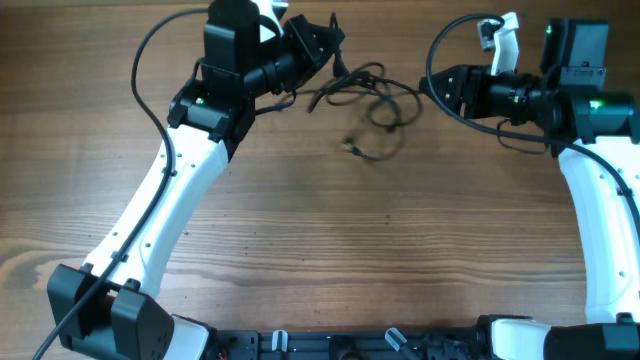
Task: Untangle cables
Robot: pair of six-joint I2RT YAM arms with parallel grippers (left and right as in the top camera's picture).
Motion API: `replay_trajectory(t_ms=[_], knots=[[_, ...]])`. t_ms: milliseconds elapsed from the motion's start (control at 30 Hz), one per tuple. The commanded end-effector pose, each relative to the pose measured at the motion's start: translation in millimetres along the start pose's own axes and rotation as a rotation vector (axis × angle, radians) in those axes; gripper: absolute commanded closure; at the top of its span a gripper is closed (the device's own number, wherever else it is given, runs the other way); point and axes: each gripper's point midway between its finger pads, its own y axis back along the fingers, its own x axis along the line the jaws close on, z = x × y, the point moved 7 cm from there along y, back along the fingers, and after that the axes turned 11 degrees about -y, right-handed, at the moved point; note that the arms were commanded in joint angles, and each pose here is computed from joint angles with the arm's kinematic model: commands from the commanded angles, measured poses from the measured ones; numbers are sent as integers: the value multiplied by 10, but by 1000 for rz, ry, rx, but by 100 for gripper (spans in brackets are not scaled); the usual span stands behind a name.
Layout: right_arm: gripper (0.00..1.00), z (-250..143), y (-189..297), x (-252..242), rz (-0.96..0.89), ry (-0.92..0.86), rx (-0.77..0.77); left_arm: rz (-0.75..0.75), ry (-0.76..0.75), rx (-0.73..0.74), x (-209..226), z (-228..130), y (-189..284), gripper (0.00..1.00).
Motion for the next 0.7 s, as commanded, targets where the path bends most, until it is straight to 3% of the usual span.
replay_trajectory(t_ms=[0, 233, 667], knots=[[42, 9, -59, 194, 96, 184, 14, -35, 317, 37, -66, -27, 6, 96], [43, -125, -307, 529, 177, 427, 56, -28, 675, 43, -65, -27, 6, 96], [56, 6, -651, 484, 200, 482, 28, -54, 749, 144, -127, -108, 16, 96]])
